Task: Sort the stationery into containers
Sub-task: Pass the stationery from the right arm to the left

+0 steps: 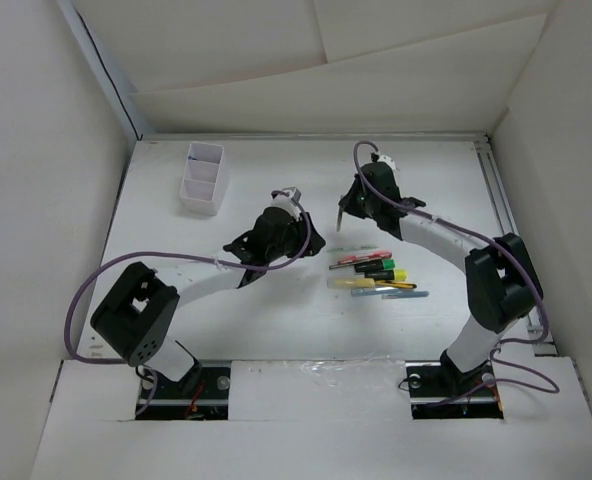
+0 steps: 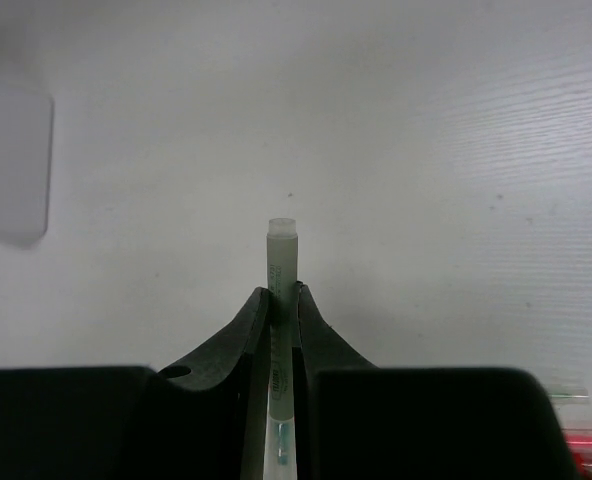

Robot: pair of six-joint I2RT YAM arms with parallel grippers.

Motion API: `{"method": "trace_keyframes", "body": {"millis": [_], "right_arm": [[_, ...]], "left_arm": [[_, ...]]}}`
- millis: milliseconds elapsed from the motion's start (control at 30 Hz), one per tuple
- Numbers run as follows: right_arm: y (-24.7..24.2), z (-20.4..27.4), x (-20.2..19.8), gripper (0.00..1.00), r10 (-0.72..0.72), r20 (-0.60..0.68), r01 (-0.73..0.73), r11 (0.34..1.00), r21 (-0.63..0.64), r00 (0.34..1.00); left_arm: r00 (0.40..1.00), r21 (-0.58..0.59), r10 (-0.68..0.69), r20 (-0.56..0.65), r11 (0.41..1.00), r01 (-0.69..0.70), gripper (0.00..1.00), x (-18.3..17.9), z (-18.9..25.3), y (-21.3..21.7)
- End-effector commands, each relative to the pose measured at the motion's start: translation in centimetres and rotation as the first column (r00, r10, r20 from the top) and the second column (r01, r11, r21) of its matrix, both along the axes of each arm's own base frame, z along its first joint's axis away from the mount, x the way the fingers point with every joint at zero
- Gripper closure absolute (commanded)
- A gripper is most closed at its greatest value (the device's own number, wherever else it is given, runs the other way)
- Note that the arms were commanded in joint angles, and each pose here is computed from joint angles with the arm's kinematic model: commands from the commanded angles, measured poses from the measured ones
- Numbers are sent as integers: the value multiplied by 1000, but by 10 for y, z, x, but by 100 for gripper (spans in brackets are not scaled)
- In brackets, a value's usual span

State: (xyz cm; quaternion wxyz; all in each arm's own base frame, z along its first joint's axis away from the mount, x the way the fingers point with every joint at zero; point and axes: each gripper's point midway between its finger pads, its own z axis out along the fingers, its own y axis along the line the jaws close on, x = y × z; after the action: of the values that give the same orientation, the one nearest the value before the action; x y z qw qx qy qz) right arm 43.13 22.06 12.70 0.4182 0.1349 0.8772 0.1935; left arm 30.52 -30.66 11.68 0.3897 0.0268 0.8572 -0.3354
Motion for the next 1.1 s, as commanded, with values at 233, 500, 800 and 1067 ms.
{"method": "trace_keyframes", "body": {"millis": [233, 500, 800, 1067], "right_arm": [[50, 47, -27, 100, 192, 99, -203, 973, 111, 976], [71, 54, -37, 100, 267, 123, -285, 944, 164, 956], [77, 64, -46, 100, 294, 146, -319, 928, 191, 945], [71, 65, -61, 100, 340, 192, -371, 916, 155, 921]], "left_arm": [[993, -85, -65, 99, 994, 73, 58, 9, 47, -22], [993, -109, -67, 92, 991, 77, 59, 10, 46, -26], [995, -86, -9, 99, 996, 18, 67, 17, 43, -17], [994, -135, -70, 83, 988, 81, 59, 7, 49, -27]]}}
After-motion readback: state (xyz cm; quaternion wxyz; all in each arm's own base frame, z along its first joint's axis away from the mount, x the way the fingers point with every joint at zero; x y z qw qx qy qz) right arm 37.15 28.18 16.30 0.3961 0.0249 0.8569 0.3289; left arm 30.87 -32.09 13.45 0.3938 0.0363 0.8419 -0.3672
